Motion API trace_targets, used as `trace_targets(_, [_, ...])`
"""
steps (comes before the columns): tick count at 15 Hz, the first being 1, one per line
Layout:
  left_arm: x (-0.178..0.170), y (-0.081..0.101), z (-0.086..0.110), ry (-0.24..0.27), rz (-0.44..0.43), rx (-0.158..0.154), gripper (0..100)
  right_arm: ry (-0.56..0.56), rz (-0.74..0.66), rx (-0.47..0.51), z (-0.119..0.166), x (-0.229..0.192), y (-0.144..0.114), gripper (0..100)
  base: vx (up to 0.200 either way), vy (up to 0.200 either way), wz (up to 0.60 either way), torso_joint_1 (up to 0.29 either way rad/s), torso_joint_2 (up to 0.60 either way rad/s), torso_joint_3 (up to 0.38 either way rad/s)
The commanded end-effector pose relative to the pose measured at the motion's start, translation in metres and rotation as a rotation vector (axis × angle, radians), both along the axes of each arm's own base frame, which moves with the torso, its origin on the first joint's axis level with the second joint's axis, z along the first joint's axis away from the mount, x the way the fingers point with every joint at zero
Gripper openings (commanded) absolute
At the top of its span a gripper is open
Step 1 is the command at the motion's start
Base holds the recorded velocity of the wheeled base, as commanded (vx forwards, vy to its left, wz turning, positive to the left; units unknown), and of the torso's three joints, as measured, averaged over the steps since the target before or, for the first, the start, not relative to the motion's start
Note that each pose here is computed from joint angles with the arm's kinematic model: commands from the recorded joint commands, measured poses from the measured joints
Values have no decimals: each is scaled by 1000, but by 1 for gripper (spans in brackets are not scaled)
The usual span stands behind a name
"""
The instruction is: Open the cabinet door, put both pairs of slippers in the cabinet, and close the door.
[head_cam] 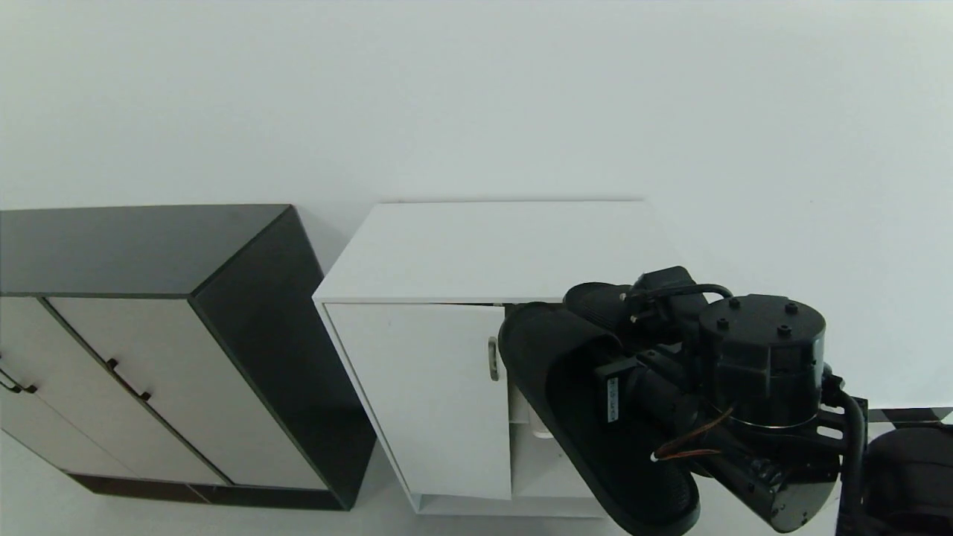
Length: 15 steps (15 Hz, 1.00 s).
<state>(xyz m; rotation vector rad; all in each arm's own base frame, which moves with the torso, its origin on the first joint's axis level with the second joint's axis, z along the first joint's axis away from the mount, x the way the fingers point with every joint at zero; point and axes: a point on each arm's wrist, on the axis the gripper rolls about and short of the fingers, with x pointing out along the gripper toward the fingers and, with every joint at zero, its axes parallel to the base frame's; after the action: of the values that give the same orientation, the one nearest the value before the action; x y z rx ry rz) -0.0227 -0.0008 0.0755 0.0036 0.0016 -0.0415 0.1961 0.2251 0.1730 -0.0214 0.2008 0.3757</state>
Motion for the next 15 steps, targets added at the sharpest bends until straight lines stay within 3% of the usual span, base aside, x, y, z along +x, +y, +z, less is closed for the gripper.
trace_targets(1, [0,0,0,1,0,-1,0,5,0,-8,-3,-1,-1,0,0,0,0,0,0,0])
trace_targets(15, [0,0,0,3,0,-1,0,-26,-1,-3,-11,2,-4,0,0,0,0,0,0,0])
